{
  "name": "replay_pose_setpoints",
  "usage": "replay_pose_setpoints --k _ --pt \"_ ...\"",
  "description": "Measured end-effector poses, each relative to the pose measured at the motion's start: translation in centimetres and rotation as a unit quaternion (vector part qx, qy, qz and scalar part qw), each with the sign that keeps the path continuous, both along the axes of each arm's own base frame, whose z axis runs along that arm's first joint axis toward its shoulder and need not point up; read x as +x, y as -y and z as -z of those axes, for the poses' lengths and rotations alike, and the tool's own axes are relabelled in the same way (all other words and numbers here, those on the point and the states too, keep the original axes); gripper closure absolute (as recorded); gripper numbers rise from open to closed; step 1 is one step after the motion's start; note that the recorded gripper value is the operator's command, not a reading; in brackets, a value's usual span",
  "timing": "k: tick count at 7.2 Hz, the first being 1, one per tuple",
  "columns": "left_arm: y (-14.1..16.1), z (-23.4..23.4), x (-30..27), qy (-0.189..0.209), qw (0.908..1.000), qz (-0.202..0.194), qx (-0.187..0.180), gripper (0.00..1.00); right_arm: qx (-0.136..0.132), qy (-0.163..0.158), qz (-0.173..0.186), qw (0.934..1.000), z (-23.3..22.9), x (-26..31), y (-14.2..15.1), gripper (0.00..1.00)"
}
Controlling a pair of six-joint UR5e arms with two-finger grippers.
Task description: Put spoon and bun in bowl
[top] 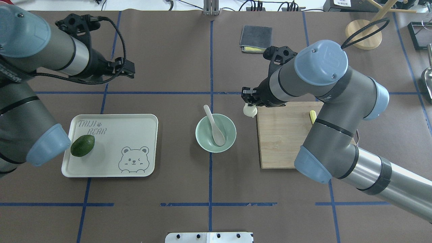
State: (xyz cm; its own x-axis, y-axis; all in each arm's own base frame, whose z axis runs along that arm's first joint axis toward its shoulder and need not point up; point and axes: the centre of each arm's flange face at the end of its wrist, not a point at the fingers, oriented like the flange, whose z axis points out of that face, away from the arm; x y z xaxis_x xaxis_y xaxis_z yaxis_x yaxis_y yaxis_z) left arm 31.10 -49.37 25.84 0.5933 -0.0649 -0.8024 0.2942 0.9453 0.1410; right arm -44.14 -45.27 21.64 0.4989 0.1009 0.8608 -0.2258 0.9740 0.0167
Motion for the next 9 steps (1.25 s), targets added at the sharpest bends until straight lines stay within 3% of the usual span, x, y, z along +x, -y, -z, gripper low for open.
replay_pose_setpoints --k 2,3,4,6,9 --pt "0.3 -4.3 -5.8 0.054 0.9975 -0.018 0.042 0.0 0.012 -0.006 -0.003 0.9999 2.0 -5.2 -1.4 1.0" --pt "0.7 -6.5 -8.7 0.084 0.9939 -0.03 0.065 0.0 0.017 -0.012 -0.003 0.9998 2.5 -7.6 -2.2 0.1" --pt "1.1 -8.2 -11.2 0.112 0.9886 -0.047 0.088 0.0 0.02 -0.015 -0.002 0.9997 2.7 -8.8 -2.8 0.0" --pt "1.9 -10.9 -14.7 0.151 0.9774 -0.084 0.122 0.0 0.022 -0.013 -0.002 0.9997 3.1 -9.3 -3.3 0.0" --pt "2.6 -14.8 -19.0 0.189 0.9655 -0.114 0.138 0.0 0.021 -0.009 -0.006 0.9997 3.4 -9.2 -3.4 0.0"
